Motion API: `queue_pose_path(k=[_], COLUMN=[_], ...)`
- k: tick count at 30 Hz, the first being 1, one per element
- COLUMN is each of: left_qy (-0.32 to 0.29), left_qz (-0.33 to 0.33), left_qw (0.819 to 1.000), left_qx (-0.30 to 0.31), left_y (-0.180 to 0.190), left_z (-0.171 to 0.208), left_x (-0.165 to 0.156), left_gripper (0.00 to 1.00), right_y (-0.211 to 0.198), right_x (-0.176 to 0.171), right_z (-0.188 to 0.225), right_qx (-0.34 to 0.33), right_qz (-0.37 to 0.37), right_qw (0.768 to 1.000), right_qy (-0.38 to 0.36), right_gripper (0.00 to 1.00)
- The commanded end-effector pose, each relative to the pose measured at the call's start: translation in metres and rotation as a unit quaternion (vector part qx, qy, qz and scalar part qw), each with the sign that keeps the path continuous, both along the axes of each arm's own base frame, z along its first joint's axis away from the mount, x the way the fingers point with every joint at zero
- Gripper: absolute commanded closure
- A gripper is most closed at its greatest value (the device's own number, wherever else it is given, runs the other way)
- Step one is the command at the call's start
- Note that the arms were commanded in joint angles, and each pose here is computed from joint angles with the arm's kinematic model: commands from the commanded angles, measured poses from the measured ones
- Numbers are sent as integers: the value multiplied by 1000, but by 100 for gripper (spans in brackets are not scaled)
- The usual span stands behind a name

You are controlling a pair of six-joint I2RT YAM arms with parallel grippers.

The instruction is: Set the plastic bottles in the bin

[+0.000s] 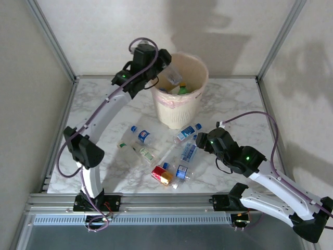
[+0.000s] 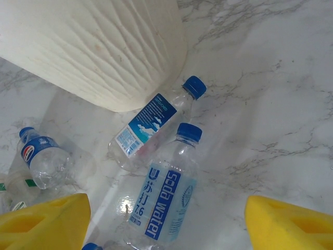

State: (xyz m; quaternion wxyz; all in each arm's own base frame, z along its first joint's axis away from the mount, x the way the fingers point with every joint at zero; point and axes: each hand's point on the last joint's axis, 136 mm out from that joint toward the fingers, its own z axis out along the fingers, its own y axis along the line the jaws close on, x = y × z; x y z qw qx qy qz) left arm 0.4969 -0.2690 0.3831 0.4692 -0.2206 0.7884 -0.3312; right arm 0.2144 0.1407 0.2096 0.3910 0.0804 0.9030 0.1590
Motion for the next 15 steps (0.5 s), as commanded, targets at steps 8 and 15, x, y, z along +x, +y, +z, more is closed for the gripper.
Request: queue_pose_path(k=[8,15], left_qy=[28,22], left_qz=[-4,0], left_qw=[998,998], left_qx=[51,63], left_y=[-20,-19], left_z=[-33,-24], left_x=[6,-1], left_gripper=[30,13], right_y=[-6,-5], right_x=[-2,-2], right_z=[-6,-6], right_qx=[5,7], right_qz=[-14,-15], right_qw=[1000,1000], right_qy=[-4,-3], right_gripper=[22,21])
